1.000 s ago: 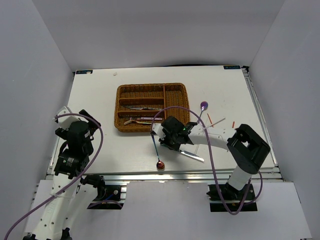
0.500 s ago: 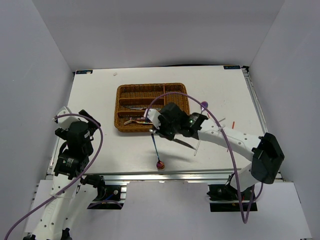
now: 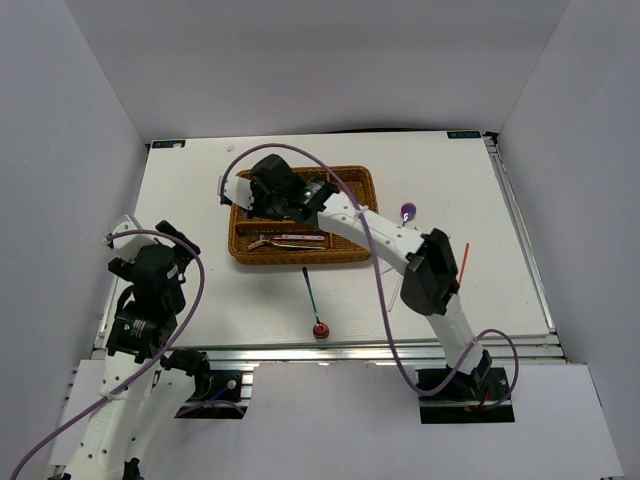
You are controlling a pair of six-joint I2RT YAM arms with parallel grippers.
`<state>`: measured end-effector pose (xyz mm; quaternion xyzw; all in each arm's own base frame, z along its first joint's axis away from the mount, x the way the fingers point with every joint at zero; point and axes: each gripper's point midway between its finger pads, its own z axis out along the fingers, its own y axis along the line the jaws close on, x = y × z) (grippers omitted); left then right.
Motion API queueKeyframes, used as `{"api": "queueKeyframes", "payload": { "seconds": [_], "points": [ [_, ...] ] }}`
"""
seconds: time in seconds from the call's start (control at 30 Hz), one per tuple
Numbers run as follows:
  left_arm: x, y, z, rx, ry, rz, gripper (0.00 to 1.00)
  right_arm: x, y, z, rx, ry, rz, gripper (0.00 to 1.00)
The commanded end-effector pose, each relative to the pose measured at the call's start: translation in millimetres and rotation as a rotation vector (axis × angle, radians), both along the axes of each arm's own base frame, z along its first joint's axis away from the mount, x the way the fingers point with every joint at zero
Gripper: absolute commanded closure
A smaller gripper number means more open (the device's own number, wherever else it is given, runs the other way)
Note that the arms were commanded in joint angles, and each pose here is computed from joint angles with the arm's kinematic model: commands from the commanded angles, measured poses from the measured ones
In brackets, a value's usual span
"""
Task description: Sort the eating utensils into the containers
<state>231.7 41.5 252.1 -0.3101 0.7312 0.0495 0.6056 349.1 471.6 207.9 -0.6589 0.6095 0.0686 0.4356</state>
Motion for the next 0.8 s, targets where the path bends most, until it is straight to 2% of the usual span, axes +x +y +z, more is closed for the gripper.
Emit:
{"api": "queueKeyframes", "payload": {
  "seconds": [0.0,0.23,0.43,0.63,0.77],
  "points": [
    [-1,0,1,0.003,-0.011,0.000,0.02,39,15,36,0.018,-0.213,0.036,1.00],
    [0,-3,2,-0.001,-0.019,-0.021,0.02,74,35,7,0.111,-0.254,0.061,1.00],
    [0,-5,3,-0.004,-0.026,-0.036,0.02,97,34,-22,0.084,-0.238,0.063,1.00],
    [-1,-4,6,-0.006,-0.039,-0.033,0.02,82,36,-50,0.115,-0.124,0.087,1.00],
    [-2,-4,5,-0.005,-0.039,-0.032,0.02,80,40,-52,0.140,-0.098,0.080,1.00]
  ]
}}
